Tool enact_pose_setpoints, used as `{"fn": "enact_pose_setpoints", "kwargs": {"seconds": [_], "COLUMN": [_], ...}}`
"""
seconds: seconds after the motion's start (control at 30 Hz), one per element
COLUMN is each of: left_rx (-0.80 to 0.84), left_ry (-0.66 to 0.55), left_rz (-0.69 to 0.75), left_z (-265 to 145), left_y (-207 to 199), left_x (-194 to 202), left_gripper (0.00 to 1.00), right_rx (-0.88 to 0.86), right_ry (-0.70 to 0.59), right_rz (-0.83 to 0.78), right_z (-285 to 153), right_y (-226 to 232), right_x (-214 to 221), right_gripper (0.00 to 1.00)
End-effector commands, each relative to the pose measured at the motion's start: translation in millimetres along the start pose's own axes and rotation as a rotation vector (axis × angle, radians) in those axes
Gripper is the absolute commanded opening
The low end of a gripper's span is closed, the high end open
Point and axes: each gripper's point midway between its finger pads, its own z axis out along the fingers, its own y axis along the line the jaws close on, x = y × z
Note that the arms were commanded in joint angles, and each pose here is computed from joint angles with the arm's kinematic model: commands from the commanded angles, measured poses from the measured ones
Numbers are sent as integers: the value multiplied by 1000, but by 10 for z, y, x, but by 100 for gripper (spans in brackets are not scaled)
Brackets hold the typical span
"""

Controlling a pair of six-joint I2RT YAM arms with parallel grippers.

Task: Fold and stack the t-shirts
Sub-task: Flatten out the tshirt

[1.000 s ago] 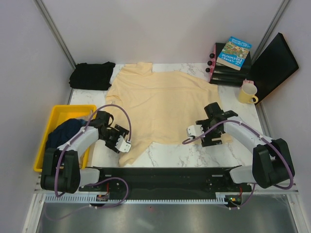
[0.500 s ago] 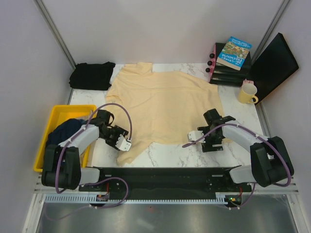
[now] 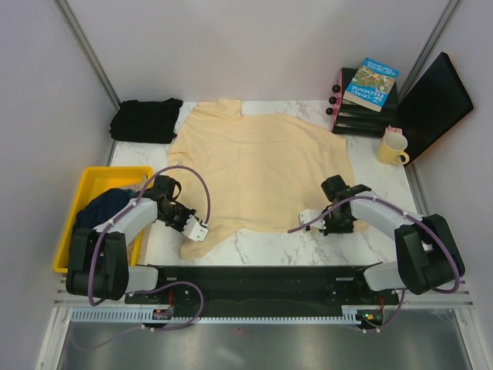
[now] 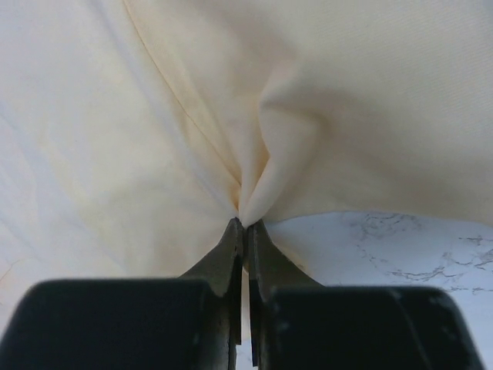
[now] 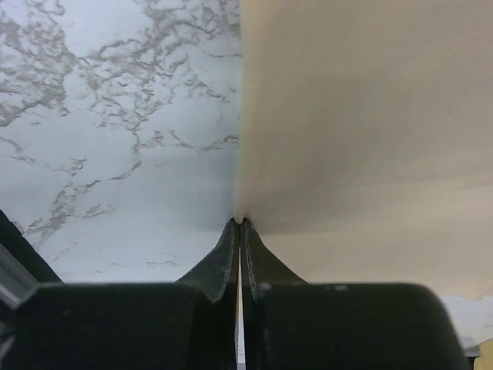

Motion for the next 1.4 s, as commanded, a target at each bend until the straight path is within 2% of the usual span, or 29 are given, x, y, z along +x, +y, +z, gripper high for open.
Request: {"fn": "enact_pose_setpoints", "kwargs": {"seconds": [0.0,0.13,0.23,0.3,0.33,0.47,0.57,0.6,0.67,0.7,0.77,0.8,0.83,0.87,0.9,0.93,0.97,1.0,1.03,1.07,1.17,1.2,1.23,1.33,1.37], "left_rx": [-26,-103,-240,-349,-449,-688,-864,-904,-1083,-1124,-1328,-1357,-1489,-1568,-1598,-1750,-1805,-1836,-1929,-1941,-2003,-1996,-2040,-2071,-2097], "left_ry": [9,47,105,137,160,246,336,361,451,488,586,609,648,686,696,724,723,723,730,726,746,732,723,652,637], "left_rz": [-30,-86,-117,-123,-94,-68,-1,32,118,150,234,236,278,282,285,345,383,418,493,589,818,829,861,818,812], "left_z": [-83,-232,-473,-733,-950,-1556,-2043,-2156,-2660,-2698,-3354,-3350,-3881,-4150,-4119,-4793,-4992,-5106,-5431,-5489,-5720,-5653,-5877,-5956,-6097], "left_y": [115,435,925,1315,1664,2450,2951,3064,3398,3532,3857,4005,4209,4298,4460,4523,4570,4624,4607,4623,4453,4451,4278,4142,4014], "left_x": [6,102,243,308,348,509,640,668,705,799,763,894,754,726,852,537,421,358,121,-42,-548,-560,-836,-987,-1106], "left_gripper": [2,2,2,2,2,2,2,2,2,2,2,2,2,2,2,2,2,2,2,2,2,2,2,2,2], "right_rx": [299,388,485,559,581,719,899,985,1104,1208,1368,1483,1598,1636,1747,1803,1862,1954,2007,2040,2213,2244,2290,2367,2376], "right_ry": [11,14,27,34,33,38,54,56,69,63,92,88,97,111,128,130,126,119,111,98,48,42,27,-21,-30], "right_rz": [-17,-3,11,24,33,36,24,34,36,46,40,43,53,44,41,43,44,51,54,39,15,10,8,16,22], "right_z": [58,-93,-263,-418,-468,-799,-1262,-1572,-1894,-2285,-2669,-3085,-3390,-3420,-3851,-4018,-4100,-4470,-4637,-4709,-5289,-5391,-5520,-5823,-5864], "right_y": [-776,-1056,-1375,-1653,-1746,-2265,-2754,-2967,-3289,-3488,-3792,-3923,-4012,-4143,-4197,-4238,-4320,-4291,-4273,-4299,-4089,-4039,-3958,-3760,-3728], "right_x": [-31,-62,-79,-99,-103,-147,-176,-180,-153,-176,-142,-168,-137,-159,-167,-176,-197,-216,-231,-269,-351,-361,-370,-373,-360], "right_gripper": [0,0,0,0,0,0,0,0,0,0,0,0,0,0,0,0,0,0,0,0,0,0,0,0,0]}}
